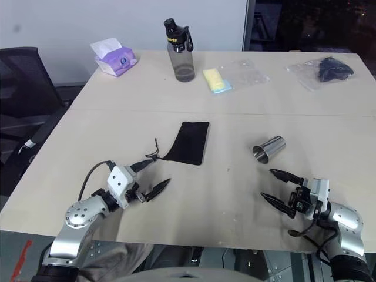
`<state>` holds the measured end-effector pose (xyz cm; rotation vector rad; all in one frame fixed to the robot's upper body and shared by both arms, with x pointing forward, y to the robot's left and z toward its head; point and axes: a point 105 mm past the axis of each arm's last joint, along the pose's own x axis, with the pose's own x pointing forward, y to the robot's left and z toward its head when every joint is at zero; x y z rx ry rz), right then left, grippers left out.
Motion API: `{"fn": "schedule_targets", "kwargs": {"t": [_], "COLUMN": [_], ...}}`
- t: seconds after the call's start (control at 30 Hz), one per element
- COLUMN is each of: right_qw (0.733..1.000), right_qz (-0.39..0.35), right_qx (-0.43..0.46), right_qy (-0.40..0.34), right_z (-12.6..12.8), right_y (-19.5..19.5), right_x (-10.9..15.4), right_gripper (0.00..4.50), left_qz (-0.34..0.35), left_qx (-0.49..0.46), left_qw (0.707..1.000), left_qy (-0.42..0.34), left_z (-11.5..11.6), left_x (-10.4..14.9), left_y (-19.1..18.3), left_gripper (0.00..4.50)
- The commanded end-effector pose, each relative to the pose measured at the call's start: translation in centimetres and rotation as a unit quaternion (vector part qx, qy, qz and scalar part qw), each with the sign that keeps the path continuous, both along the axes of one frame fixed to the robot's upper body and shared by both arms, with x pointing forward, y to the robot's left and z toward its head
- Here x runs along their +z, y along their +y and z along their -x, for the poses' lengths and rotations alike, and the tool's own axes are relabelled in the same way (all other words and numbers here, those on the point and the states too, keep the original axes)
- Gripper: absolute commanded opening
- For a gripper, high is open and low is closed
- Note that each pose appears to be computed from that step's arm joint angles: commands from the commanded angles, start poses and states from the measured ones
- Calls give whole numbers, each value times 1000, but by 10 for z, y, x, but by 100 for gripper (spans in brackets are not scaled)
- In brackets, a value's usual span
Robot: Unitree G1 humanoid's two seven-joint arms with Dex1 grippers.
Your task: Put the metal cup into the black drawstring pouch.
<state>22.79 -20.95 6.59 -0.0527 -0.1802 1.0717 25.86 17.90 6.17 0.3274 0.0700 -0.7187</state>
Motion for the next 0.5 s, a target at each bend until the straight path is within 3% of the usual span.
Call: {"fn": "schedule_targets", "kwargs": {"t": [0.03,0.5], "right_qw": [1000,1000], "right_qz": [0,4], "right_qx": [0,0], "right_qy": [-15,-17], "right_z": [-1,-4], "right_y": [-5,-6], "right_x": [8,14], "right_gripper": [378,378], "left_qz": [-6,-2], "left_qx": [-2,-9], "left_qw": [1000,1000], "left_qy": [3,-2], "left_z": [4,4], "left_x": [-3,0], "left_y": [0,-4], "left_gripper": [450,450]}}
